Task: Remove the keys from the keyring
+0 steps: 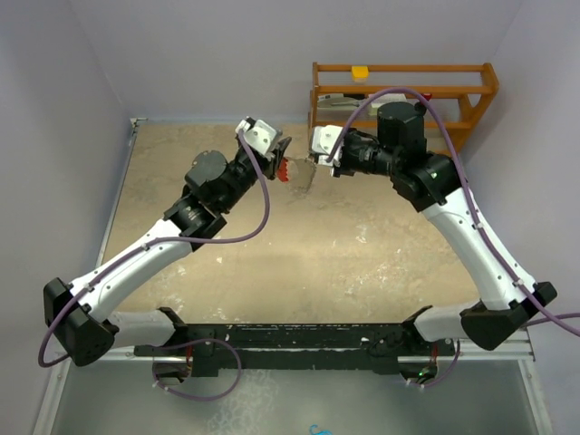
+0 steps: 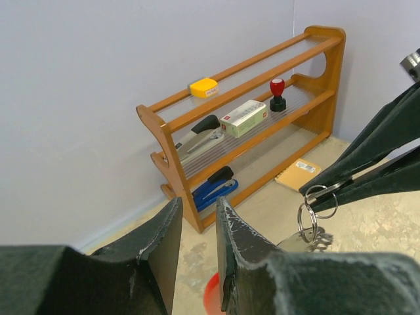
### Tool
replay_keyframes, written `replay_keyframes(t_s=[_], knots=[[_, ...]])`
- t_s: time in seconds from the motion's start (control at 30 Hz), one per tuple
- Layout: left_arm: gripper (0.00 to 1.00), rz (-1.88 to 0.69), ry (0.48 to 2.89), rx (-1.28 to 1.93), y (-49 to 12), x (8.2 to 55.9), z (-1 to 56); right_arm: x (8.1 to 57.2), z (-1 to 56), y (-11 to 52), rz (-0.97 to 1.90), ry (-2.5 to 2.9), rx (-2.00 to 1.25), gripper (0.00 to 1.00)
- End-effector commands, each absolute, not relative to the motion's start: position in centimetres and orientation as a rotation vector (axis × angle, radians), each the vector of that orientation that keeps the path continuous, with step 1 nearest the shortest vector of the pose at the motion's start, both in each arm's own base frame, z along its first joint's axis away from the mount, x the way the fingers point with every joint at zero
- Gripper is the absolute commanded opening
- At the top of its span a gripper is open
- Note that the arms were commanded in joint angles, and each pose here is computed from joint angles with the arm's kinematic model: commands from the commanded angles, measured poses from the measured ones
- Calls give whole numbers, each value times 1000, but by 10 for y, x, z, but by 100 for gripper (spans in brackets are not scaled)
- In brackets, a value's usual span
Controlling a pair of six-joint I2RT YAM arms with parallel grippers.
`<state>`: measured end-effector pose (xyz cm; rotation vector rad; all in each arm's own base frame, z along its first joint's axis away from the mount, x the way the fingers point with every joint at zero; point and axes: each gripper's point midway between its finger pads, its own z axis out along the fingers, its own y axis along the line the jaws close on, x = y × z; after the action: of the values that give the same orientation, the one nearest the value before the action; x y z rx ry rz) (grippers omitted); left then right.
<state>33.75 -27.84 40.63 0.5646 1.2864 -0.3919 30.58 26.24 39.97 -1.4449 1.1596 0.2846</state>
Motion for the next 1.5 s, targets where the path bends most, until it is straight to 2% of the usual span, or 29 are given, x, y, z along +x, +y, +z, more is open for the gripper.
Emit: replay_keyframes(t_s=[0.0, 0.7, 1.13, 1.47], knots=[[24, -381, 1235, 583, -265, 323, 429, 299, 397, 243, 196, 1203, -1540, 0], [24, -678, 1218, 755, -311, 289, 417, 311, 390, 228, 100, 1326, -1567, 0], [24, -722, 1219, 742, -320, 294, 400, 316, 385, 231, 80, 1339, -1554, 0], [13, -727, 1254, 742, -330, 304, 385, 317, 382, 231, 67, 1338, -1550, 0]])
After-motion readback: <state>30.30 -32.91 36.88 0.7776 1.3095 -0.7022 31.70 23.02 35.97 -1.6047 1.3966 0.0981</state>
